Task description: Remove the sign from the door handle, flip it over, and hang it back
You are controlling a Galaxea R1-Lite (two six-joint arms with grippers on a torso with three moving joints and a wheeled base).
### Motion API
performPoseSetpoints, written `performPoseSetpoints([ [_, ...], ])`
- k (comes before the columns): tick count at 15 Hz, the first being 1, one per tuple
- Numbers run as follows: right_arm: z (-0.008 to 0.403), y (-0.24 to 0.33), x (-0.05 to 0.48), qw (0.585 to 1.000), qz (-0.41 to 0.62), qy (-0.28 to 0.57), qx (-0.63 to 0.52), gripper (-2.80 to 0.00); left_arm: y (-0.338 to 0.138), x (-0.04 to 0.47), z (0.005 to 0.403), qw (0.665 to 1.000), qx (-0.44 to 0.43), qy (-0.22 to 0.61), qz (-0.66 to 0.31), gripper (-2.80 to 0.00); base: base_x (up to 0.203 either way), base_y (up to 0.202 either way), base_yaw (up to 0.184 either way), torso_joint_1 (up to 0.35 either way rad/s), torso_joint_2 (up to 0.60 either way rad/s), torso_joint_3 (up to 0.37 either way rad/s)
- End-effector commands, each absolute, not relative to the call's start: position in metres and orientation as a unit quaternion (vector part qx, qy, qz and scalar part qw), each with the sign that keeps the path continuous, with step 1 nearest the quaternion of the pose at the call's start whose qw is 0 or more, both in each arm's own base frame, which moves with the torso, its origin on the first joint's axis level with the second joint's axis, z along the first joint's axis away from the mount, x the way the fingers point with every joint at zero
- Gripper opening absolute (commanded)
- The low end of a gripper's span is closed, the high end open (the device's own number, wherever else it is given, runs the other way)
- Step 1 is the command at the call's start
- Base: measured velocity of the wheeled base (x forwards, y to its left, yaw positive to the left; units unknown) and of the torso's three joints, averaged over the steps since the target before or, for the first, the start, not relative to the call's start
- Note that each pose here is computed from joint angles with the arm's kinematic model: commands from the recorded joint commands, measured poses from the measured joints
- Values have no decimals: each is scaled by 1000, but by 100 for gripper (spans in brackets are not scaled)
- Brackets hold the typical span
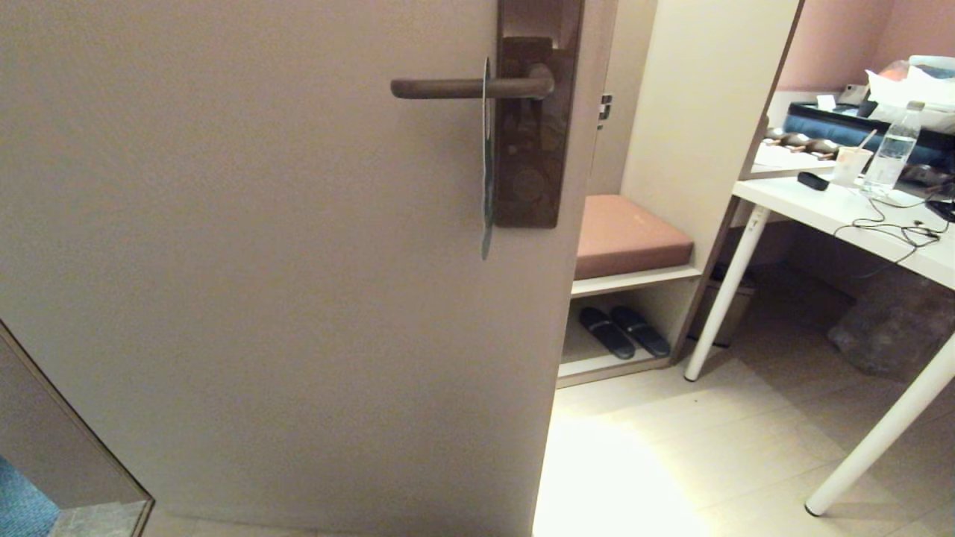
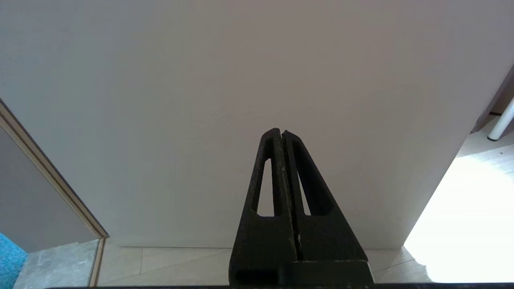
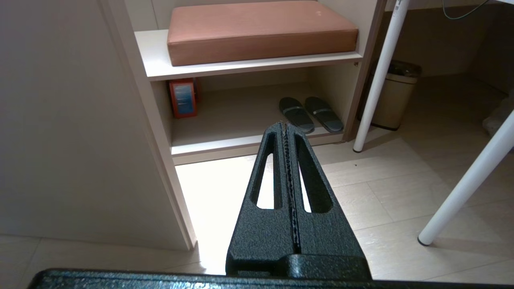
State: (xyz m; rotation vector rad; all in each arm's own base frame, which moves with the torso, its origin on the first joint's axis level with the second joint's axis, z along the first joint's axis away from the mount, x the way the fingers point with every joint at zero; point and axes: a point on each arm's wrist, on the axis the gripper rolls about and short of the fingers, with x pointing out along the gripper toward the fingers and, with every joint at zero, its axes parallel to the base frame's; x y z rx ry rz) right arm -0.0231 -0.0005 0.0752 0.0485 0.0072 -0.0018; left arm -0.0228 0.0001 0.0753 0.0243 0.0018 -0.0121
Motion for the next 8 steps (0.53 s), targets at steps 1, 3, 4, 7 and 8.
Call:
performPoseSetpoints([
  [1,75,-1,-23,1000,-1,4,24,-280,0,-23,75,1000,13,0,-7,-280,0,0,0,0,0,0],
  [3,75,-1,-23,1000,-1,4,24,-280,0,-23,76,1000,14,1,-7,-280,0,0,0,0,0,0],
  [4,75,-1,-23,1000,-1,4,24,-280,0,-23,76,1000,13,1,-7,-280,0,0,0,0,0,0],
  [7,75,-1,-23,1000,-1,4,24,-280,0,-23,75,1000,13,1,-6,-280,0,0,0,0,0,0],
  [8,75,-1,-23,1000,-1,4,24,-280,0,-23,75,1000,14,1,-6,-280,0,0,0,0,0,0],
])
